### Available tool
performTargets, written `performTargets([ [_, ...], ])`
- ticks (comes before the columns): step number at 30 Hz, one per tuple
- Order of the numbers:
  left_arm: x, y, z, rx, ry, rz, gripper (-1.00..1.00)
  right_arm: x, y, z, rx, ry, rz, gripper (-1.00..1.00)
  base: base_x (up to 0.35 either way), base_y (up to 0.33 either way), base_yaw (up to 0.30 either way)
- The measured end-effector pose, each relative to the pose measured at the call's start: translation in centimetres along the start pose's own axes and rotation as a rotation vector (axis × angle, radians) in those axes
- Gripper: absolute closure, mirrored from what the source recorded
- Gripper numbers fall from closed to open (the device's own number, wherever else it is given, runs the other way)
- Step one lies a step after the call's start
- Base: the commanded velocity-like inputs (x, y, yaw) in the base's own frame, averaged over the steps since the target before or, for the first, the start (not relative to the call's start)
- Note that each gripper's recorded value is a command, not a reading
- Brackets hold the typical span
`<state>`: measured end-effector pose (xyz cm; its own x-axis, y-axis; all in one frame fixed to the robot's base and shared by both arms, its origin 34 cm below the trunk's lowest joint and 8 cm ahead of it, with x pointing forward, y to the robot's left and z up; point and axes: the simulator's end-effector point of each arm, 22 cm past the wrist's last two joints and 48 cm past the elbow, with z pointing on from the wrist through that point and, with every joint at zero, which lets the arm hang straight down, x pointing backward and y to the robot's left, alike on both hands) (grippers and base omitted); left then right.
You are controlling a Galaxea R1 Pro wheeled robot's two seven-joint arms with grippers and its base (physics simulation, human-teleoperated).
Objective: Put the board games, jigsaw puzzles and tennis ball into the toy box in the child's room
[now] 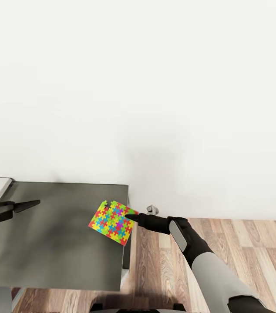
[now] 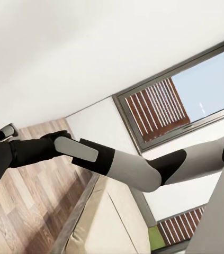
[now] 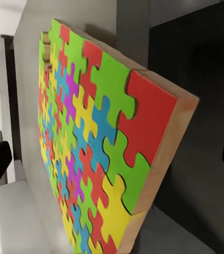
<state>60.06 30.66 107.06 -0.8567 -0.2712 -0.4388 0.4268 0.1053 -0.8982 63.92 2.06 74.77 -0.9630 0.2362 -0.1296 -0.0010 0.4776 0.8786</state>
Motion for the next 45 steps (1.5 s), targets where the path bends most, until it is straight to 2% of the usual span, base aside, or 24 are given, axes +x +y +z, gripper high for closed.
performTargets([
  [31,0.02,-0.03,0.03,0.002,-0.001,-0.001,-1.0,0.06,-0.03,0.0,0.0,0.001,0.001,-1.0,-0.016,0.019,0.0],
  [32,0.02,-0.03,0.03,0.002,-0.001,-0.001,-1.0,0.06,-0.03,0.0,0.0,0.001,0.001,1.0,0.0,0.0,0.0],
  [45,-0.05,-0.55,-0.03,0.005,-0.002,-0.002,-1.0,0.17,0.36,-0.23,-0.001,0.0,0.003,1.0,0.0,0.0,0.0],
])
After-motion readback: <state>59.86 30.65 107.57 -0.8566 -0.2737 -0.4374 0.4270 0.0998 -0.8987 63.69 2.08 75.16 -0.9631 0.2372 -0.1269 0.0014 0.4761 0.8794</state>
